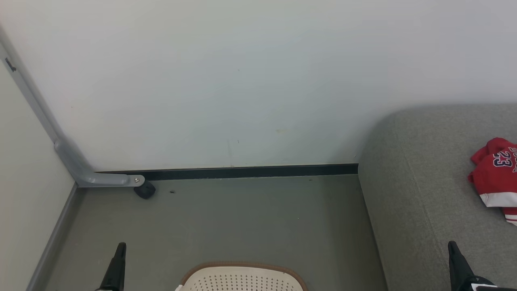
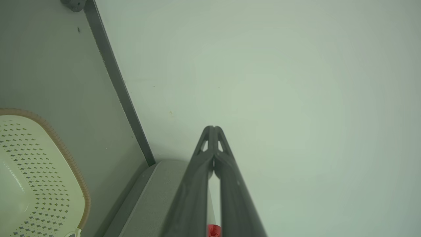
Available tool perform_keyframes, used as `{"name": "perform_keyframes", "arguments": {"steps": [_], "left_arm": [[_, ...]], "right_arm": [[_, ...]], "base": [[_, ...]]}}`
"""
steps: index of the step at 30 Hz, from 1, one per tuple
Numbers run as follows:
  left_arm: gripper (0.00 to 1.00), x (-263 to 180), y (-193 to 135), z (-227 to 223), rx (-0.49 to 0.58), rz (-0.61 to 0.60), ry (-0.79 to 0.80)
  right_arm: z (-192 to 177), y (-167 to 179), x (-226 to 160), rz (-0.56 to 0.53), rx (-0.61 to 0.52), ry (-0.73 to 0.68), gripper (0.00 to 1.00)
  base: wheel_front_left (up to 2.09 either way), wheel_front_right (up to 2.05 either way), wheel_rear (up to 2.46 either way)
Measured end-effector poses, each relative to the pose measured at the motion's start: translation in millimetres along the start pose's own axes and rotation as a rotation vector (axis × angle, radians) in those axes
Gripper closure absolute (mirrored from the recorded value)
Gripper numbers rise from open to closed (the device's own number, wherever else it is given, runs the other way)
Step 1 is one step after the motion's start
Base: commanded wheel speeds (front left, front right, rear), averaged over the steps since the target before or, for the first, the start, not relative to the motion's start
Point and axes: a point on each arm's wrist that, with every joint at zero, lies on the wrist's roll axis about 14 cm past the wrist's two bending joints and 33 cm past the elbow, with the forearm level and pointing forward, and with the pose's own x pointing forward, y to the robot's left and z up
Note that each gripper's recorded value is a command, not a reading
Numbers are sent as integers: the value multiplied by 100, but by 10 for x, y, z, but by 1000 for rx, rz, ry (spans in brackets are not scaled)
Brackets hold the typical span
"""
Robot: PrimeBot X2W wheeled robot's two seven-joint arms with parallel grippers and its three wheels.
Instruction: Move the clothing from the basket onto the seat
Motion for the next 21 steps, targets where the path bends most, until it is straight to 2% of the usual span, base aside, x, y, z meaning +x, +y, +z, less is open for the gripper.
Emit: {"name": "perform_keyframes", "arguments": {"steps": [21], "left_arm": [[100,0,0,0,0,0,0]], "right_arm": [[-1,1,0,0,0,0,100]], "base": [[0,0,0]]}}
